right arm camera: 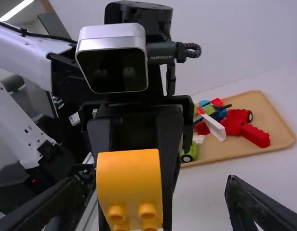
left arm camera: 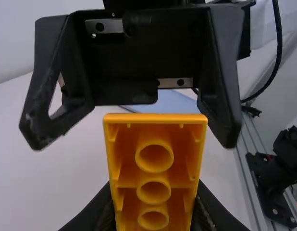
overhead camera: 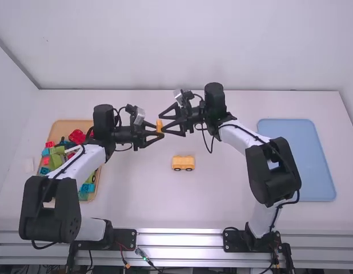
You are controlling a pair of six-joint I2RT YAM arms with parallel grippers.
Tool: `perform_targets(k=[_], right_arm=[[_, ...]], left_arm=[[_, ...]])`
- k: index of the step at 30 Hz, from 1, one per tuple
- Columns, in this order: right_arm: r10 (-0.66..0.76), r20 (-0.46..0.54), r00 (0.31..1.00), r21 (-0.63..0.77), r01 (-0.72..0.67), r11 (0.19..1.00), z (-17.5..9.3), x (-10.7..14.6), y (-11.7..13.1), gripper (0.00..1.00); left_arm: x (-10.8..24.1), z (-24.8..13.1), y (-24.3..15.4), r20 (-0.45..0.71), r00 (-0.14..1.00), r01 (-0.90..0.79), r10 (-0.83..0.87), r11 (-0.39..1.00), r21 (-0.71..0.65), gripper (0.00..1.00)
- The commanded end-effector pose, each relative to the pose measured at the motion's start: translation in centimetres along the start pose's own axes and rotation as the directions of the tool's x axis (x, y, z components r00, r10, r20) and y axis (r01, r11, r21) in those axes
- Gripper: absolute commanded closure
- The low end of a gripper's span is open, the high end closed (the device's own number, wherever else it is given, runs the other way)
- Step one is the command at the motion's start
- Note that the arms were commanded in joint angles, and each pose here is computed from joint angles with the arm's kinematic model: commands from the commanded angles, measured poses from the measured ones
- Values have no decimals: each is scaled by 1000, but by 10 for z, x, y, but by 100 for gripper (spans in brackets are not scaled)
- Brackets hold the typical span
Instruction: Assemble lego blocks to make yellow taxi
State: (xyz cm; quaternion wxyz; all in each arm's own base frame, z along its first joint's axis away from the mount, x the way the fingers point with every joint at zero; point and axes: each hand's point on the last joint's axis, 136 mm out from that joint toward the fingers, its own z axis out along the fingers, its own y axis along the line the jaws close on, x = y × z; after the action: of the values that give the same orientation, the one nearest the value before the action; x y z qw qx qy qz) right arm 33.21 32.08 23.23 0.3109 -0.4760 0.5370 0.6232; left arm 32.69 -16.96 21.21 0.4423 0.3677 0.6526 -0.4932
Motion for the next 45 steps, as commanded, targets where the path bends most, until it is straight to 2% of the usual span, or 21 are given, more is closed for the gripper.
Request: perform_targets(k=[1,3,5,14,20,23,25,27,28,29,30,34,36,37,39,40,41,44,45], right_arm=[[-21,-2,1000,-24,21,1000,3,-2,1,22],[-35,-3,999,-33,35,999,6,-3,3,25],[-48,-3,999,-37,48,998,8,-4,4,35],[-50,-4,999,-42,49,998,10,-4,5,62],[-49,-9,999,-55,48,997,15,-2,8,73],[-48,-9,999,-54,48,997,15,-3,8,77],[-48,-9,999,-54,48,997,15,-3,8,80],[-48,-8,999,-52,47,998,15,-3,8,81],[-48,-7,999,-47,48,998,15,-3,7,82],[-46,-3,999,-24,46,999,13,-4,3,83],[-46,-3,999,-24,46,999,13,-4,3,83],[-19,24,1000,132,15,991,-2,-7,-26,83],[14,39,999,283,-24,959,-19,-4,-54,84],[19,39,999,310,-30,950,-22,-3,-59,84],[76,23,997,491,-77,868,-49,13,-90,84],[87,17,996,516,-83,853,-53,17,-93,84],[126,-7,992,591,-98,801,-67,28,-102,84],[239,-113,964,719,-87,690,-94,59,-106,84],[306,-194,932,768,-49,638,-107,76,-102,84]], left_arm=[[0,-1,-5,6,1000,11,-11,1000,29,92],[-1,-1,-4,7,1000,7,-8,1000,26,92],[-1,-1,-4,8,1000,4,-4,1000,27,92],[-2,-1,-1,9,1000,-9,9,1000,10,92],[-2,-1,5,5,1000,17,-17,1000,-26,89],[-2,-1,5,5,1000,12,-12,1000,-27,78],[-2,-1,6,4,1000,10,-9,999,-31,65],[-1,-1,9,2,1000,15,-15,999,-47,37],[0,-1,13,-1,1000,29,-30,997,-71,16],[1,-2,20,-2,998,61,-61,992,-112,1],[1,-2,20,-2,998,61,-61,992,-112,1],[5,-5,38,3,990,135,-138,966,-221,1],[9,-7,46,-4,990,137,-143,954,-267,1],[9,-8,48,-5,990,137,-144,950,-281,1],[20,-17,68,-7,979,183,-202,897,-402,1],[22,-19,70,-4,974,203,-226,886,-417,1],[31,-25,77,4,957,258,-290,846,-466,1],[43,-41,93,5,946,269,-323,778,-568,1],[46,-49,101,5,947,257,-322,746,-614,1]])
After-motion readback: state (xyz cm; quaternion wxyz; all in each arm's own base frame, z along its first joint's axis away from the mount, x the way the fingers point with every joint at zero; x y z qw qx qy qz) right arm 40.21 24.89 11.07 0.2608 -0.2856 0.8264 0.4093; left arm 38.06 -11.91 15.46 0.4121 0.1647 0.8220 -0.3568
